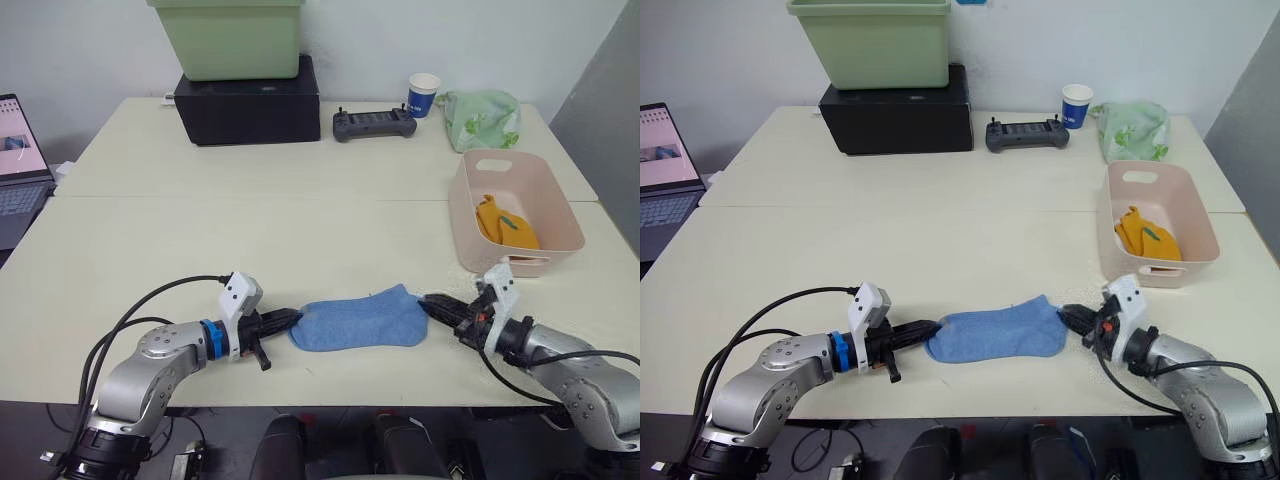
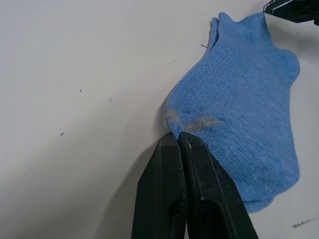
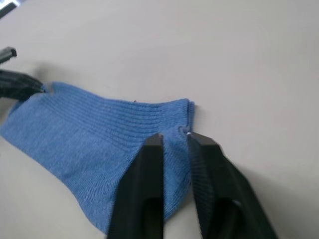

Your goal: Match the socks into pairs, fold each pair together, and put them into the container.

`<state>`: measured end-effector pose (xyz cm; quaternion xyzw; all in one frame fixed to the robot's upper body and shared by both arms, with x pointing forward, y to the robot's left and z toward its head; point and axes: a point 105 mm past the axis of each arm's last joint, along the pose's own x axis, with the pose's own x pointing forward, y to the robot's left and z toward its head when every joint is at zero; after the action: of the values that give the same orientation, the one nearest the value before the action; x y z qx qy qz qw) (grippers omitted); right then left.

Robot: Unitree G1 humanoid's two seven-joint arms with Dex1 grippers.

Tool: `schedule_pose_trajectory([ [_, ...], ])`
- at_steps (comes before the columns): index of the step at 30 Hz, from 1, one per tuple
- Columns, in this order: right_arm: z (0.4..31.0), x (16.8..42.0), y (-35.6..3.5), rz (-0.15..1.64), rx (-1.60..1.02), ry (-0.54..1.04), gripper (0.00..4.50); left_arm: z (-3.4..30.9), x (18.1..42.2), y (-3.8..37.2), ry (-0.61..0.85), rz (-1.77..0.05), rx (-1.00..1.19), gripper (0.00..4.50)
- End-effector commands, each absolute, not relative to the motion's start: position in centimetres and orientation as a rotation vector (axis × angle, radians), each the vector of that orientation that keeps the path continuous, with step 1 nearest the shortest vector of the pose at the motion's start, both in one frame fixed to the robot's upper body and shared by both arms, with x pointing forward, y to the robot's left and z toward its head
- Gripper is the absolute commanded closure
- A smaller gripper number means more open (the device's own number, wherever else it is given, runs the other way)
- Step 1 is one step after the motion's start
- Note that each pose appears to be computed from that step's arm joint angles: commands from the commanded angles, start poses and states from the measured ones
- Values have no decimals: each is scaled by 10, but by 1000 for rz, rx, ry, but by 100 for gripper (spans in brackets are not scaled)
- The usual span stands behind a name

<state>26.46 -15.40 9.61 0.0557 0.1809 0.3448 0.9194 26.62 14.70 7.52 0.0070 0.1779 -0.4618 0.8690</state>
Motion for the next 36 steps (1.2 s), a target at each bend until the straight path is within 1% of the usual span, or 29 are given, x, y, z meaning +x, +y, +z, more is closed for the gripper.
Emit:
schedule_pose_trajectory([
  [1,92,264,-143,736,112,417,214,87,268,147,323,-975,36,450],
  [7,82,258,-131,786,138,491,3,89,267,147,321,-978,39,450],
  [8,82,256,-129,801,146,496,3,89,267,147,321,-978,40,450],
  [9,82,254,-128,816,156,499,10,89,267,147,320,-979,41,450],
  [10,82,253,-127,825,164,500,26,89,267,147,320,-980,42,450],
  [11,82,252,-126,828,173,499,53,89,267,147,319,-981,40,450],
  [18,78,254,-132,789,200,507,310,90,265,146,317,-985,35,450],
  [19,78,254,-133,784,207,508,338,90,265,146,318,-985,33,450],
  [20,78,254,-134,782,212,509,380,90,265,146,318,-986,33,450],
  [22,79,255,-137,780,235,508,448,90,262,146,330,-994,21,450],
  [25,82,254,-144,793,241,519,448,92,257,147,350,-1006,9,450],
  [30,82,256,-149,799,241,527,448,97,260,149,324,-998,0,450],
  [33,82,257,-146,806,243,522,450,98,256,145,325,-1030,-35,392],
  [36,83,255,-145,814,243,521,450,99,255,148,323,-1023,-26,291],
])
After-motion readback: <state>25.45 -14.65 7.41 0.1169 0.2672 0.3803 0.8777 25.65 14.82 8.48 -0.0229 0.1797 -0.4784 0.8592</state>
